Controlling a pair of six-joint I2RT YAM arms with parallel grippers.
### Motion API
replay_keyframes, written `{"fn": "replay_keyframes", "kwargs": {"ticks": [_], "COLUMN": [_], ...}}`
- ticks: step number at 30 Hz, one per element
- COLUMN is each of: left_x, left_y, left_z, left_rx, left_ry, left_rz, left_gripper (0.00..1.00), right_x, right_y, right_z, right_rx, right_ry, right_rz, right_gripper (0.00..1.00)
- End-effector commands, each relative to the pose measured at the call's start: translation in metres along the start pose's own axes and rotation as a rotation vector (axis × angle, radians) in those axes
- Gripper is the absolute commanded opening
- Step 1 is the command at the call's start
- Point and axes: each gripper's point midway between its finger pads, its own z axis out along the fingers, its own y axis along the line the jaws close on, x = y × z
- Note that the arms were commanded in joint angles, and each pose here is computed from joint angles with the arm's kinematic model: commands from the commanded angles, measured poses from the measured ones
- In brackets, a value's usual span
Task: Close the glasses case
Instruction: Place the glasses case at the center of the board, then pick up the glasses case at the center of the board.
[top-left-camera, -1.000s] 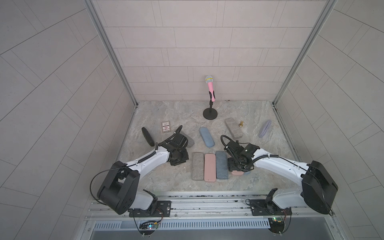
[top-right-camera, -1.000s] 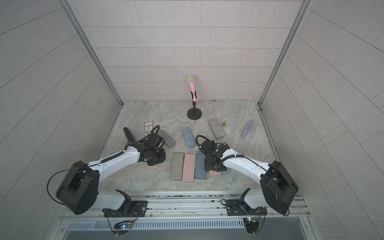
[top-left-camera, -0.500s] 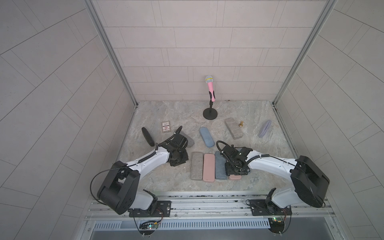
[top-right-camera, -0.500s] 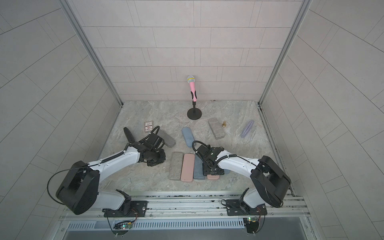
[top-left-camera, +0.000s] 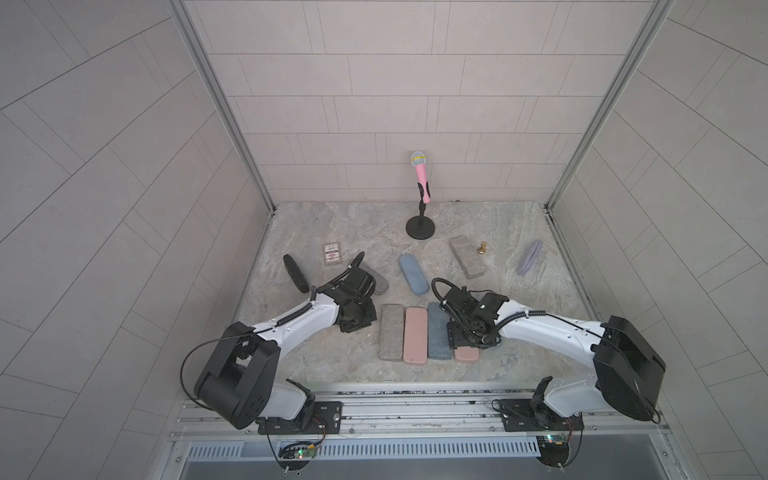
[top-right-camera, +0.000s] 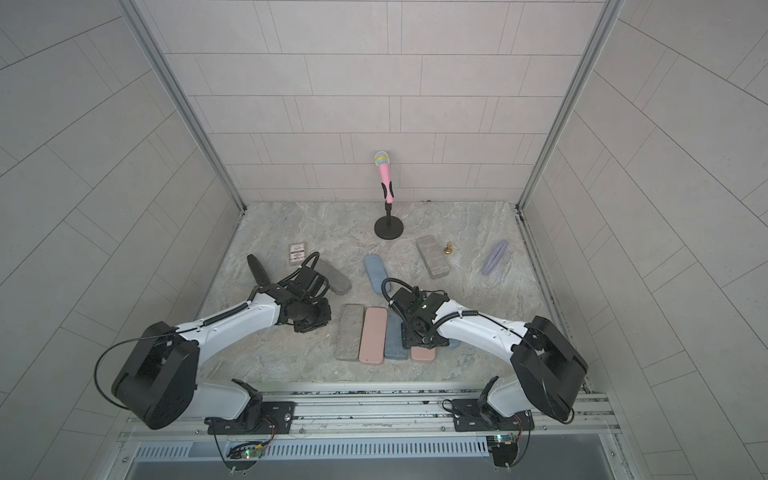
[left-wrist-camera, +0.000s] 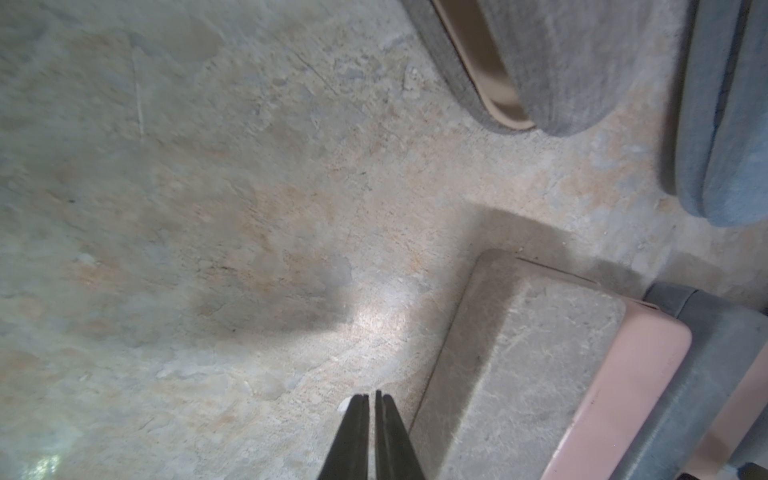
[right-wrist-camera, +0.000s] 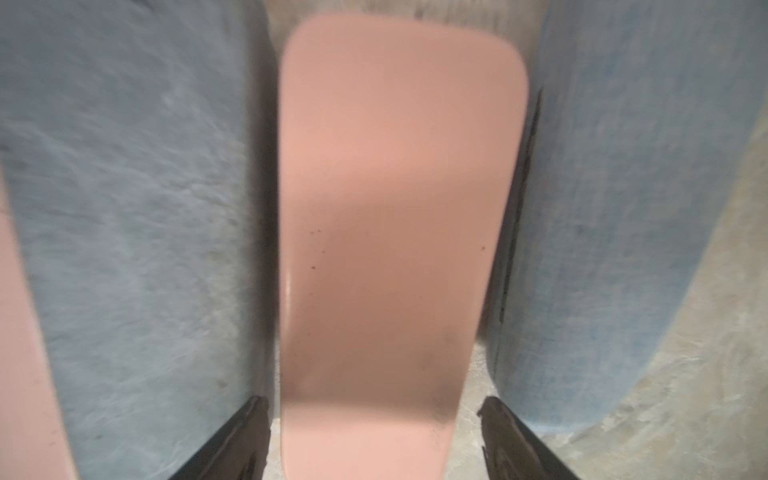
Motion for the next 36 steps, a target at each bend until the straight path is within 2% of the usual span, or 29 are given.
{"fn": "replay_keyframes", "kwargs": {"ticks": [1,13,19,28,36], "left_x": [0.0,-0.002,-0.002,0.0,-0.001], "left_y": [0.004,0.004,0.004,0.003,0.003], "left_z": [-0.001,-0.005,-0.005,-0.002,-0.003], "left_rx": [-0.013,-0.022,-0.021,-0.014,-0.017], "left_ry": [-0.004,-0.011,-0.008,0.004,0.004], "left_rz": [-0.008,0.004,0.014,0.013,0.017], "left_gripper": [0.12,0.12,0.12,0.11,0.12], "right_x": [-0.005,-0.031,-0.039,-0.031,-0.032], "right_y": [-0.013,-0.06,-0.077,-0.081,-0.089], "right_z": [-0.018,-0.009,0.001,0.036,0.044], "right_rx": [0.05,0.216,0.201,0.204,0.207], "right_ry": [-0.04,-0.063,-0.022,0.074,0.083], "right_rz": [0.004,0.078,0.102,0.098,0.136], "right_gripper": [0.85,0.87,0.87,0.87,0.86]}}
